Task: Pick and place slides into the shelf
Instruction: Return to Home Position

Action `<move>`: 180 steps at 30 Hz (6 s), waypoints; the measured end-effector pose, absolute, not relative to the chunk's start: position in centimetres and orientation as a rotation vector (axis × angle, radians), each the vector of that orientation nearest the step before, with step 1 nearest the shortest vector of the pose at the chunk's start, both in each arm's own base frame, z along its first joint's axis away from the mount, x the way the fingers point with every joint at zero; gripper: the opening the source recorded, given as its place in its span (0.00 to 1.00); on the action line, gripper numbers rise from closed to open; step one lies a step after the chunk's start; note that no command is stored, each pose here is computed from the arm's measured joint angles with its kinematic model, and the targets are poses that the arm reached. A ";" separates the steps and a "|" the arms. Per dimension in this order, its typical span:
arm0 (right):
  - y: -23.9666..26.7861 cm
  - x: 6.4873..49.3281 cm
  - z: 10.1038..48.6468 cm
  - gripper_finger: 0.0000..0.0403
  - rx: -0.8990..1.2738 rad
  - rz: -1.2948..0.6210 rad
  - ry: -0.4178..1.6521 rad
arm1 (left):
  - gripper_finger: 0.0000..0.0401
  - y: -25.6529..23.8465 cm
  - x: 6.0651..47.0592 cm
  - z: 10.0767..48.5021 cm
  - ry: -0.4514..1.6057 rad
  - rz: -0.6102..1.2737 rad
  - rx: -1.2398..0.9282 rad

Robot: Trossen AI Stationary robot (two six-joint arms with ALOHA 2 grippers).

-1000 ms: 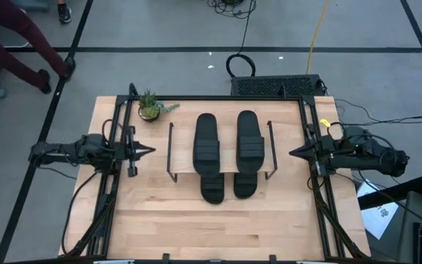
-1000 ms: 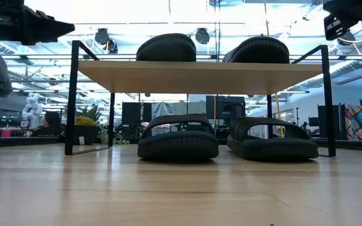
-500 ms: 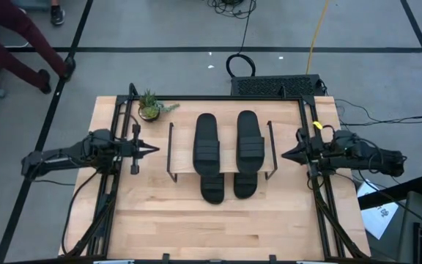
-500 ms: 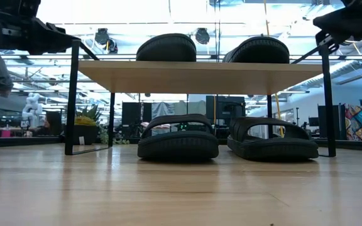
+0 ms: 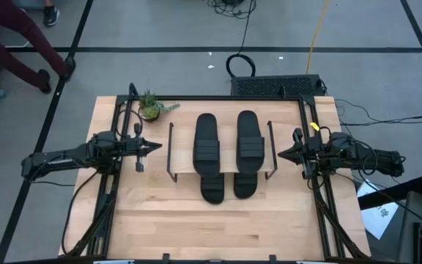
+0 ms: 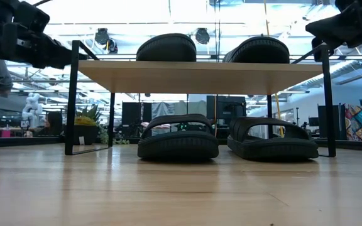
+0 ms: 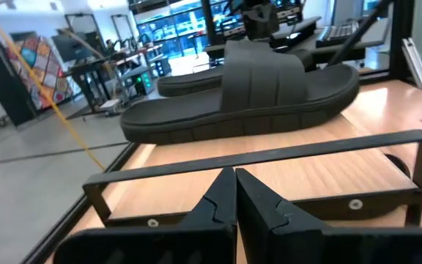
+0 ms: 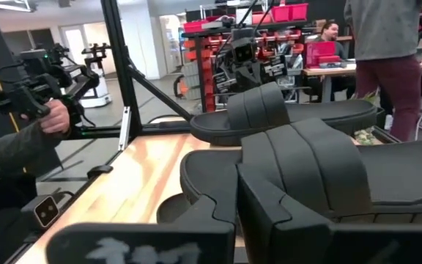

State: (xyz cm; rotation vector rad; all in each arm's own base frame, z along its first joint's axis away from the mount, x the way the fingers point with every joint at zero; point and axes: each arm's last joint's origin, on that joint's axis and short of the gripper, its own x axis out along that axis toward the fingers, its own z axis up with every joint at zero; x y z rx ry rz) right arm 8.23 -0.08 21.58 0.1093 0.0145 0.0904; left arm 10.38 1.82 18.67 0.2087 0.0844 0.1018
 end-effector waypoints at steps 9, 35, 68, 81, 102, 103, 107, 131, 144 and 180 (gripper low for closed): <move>-0.1 8.7 20.1 0.00 0.116 0.078 0.037 | 0.00 1.3 10.0 18.7 0.068 0.088 0.205; -0.3 9.8 17.4 0.00 0.141 0.043 -0.045 | 0.00 1.5 10.3 16.7 0.104 0.126 0.128; -0.3 9.8 17.5 0.00 0.140 0.042 -0.062 | 0.02 1.6 10.3 16.8 0.096 0.190 0.121; -0.3 9.8 17.5 0.00 0.140 0.042 -0.062 | 0.06 1.6 10.3 16.8 0.097 0.190 0.121; -0.3 9.8 17.5 0.00 0.140 0.042 -0.062 | 0.07 1.6 10.3 16.8 0.097 0.190 0.121; -0.3 9.8 17.5 0.00 0.140 0.042 -0.062 | 0.07 1.6 10.3 16.8 0.097 0.190 0.121; -0.3 9.8 17.5 0.00 0.140 0.042 -0.062 | 0.06 1.6 10.3 16.8 0.097 0.190 0.121; -0.3 9.8 17.5 0.00 0.140 0.042 -0.062 | 0.06 1.6 10.3 16.8 0.097 0.190 0.121; -0.3 9.8 17.5 0.00 0.140 0.042 -0.062 | 0.03 1.6 10.3 16.8 0.097 0.190 0.121; -0.3 9.8 17.5 0.00 0.140 0.042 -0.062 | 0.06 1.6 10.3 16.8 0.097 0.190 0.121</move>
